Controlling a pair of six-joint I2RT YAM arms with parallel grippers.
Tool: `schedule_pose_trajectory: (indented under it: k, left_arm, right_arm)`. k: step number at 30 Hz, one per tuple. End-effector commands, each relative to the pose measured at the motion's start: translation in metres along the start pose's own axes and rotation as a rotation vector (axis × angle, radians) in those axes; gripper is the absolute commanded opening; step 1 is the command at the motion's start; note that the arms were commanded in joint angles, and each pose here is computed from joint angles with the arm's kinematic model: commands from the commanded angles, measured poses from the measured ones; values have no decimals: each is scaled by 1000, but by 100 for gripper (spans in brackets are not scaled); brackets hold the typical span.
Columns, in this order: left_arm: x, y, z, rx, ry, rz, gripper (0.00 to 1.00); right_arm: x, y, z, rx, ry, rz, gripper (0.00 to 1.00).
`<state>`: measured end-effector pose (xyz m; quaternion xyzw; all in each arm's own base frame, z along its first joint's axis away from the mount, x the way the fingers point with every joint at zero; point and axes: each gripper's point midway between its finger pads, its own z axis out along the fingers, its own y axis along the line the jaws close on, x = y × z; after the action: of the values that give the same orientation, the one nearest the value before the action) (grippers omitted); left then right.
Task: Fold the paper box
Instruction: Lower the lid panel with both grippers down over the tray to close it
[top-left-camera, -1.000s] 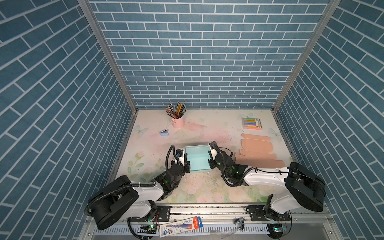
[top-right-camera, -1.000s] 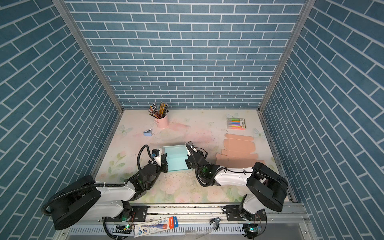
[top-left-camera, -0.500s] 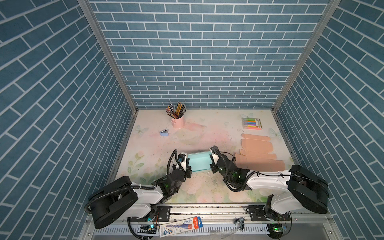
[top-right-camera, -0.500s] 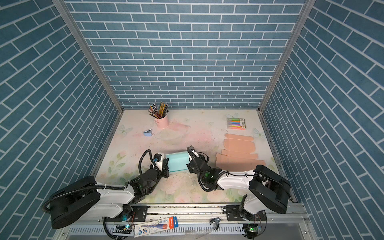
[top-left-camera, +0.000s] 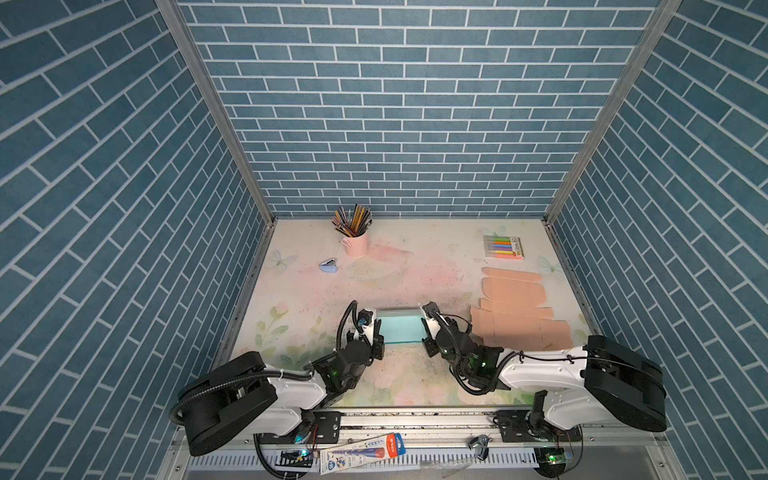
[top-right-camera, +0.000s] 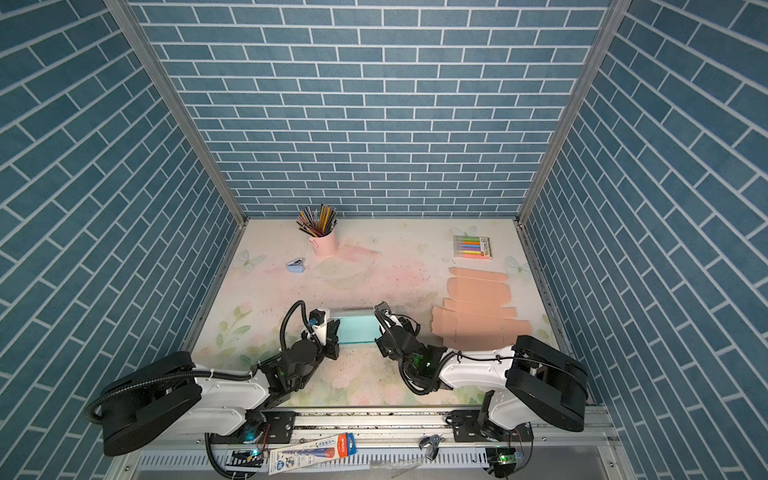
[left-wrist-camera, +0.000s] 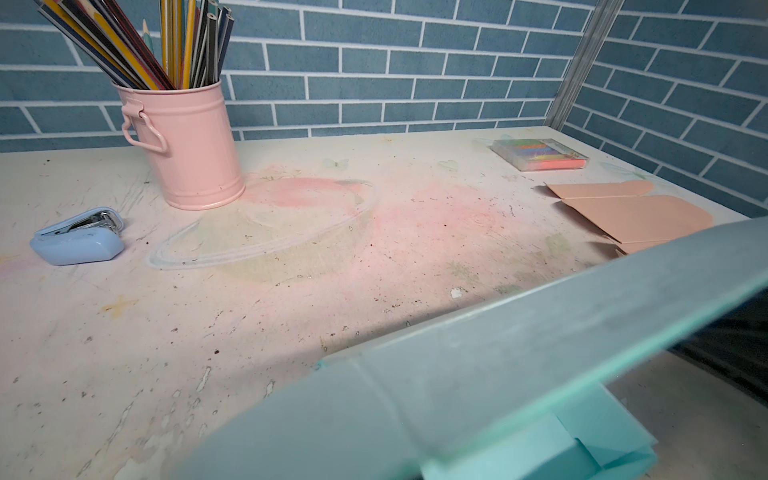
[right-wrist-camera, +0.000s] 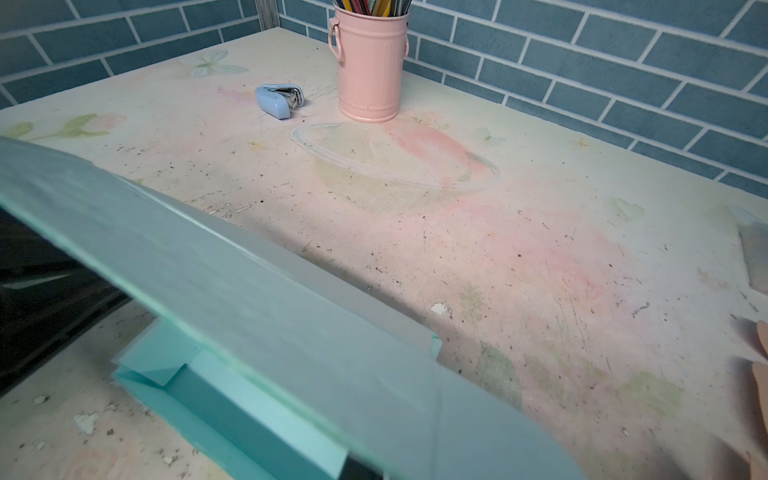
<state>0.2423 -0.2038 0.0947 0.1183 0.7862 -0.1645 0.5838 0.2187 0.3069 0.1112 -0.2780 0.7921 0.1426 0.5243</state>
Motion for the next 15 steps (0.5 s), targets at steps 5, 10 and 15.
schedule_pose_trajectory:
  k: [5, 10, 15]
  left_arm:
    - [4, -19, -4, 99, 11, -20, 10]
    - [10, -17, -4, 93, 23, -18, 10]
    - [10, -18, -3, 91, 28, -17, 10]
  right_arm:
    - [-5, 12, -8, -59, -21, 78, 15]
    - [-7, 7, -14, -50, -34, 124, 23]
    - [-2, 0, -19, -38, -32, 149, 30]
